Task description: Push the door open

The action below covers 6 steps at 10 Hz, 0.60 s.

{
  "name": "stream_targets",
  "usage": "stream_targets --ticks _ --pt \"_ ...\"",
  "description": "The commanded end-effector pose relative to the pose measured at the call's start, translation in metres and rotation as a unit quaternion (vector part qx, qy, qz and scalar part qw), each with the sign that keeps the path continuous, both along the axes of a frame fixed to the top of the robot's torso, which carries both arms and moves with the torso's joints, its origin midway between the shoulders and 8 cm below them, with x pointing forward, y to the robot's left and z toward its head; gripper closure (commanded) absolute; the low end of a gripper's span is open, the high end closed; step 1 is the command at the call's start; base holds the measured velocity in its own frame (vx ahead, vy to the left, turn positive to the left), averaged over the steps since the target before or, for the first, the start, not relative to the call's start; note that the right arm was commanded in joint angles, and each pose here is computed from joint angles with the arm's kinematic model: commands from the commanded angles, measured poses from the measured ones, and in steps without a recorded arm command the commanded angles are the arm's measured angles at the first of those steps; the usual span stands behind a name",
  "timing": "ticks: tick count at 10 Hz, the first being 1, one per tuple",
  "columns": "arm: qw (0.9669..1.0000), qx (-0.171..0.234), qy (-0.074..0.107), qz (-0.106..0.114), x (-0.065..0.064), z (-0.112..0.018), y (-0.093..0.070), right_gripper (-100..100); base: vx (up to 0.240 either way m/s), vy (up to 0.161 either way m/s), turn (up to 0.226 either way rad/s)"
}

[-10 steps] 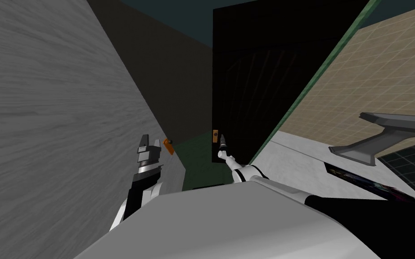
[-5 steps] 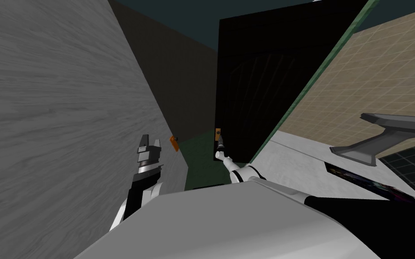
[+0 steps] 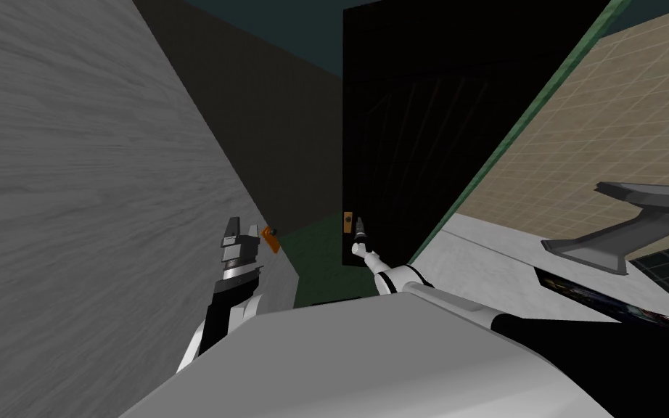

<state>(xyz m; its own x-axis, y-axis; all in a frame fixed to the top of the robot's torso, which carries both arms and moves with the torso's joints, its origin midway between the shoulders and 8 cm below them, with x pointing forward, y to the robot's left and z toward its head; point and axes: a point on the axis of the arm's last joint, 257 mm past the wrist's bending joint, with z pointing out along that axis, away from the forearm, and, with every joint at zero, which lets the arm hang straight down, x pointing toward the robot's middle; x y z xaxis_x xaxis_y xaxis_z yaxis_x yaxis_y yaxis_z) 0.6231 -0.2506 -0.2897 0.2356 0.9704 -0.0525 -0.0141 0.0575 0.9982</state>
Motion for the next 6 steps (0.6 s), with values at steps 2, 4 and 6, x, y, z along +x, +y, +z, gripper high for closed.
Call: stream_targets --ticks 2,4,6 --pt "1.0 0.003 0.0 0.001 -0.001 0.0 0.005 -100 0.167 0.012 0.015" --pt "0.9998 0.017 0.003 0.008 -0.004 -0.004 0.025 -100 0.221 0.051 0.027" --pt "0.9998 0.017 0.003 0.008 -0.004 -0.004 0.025 -100 0.078 0.029 0.003"
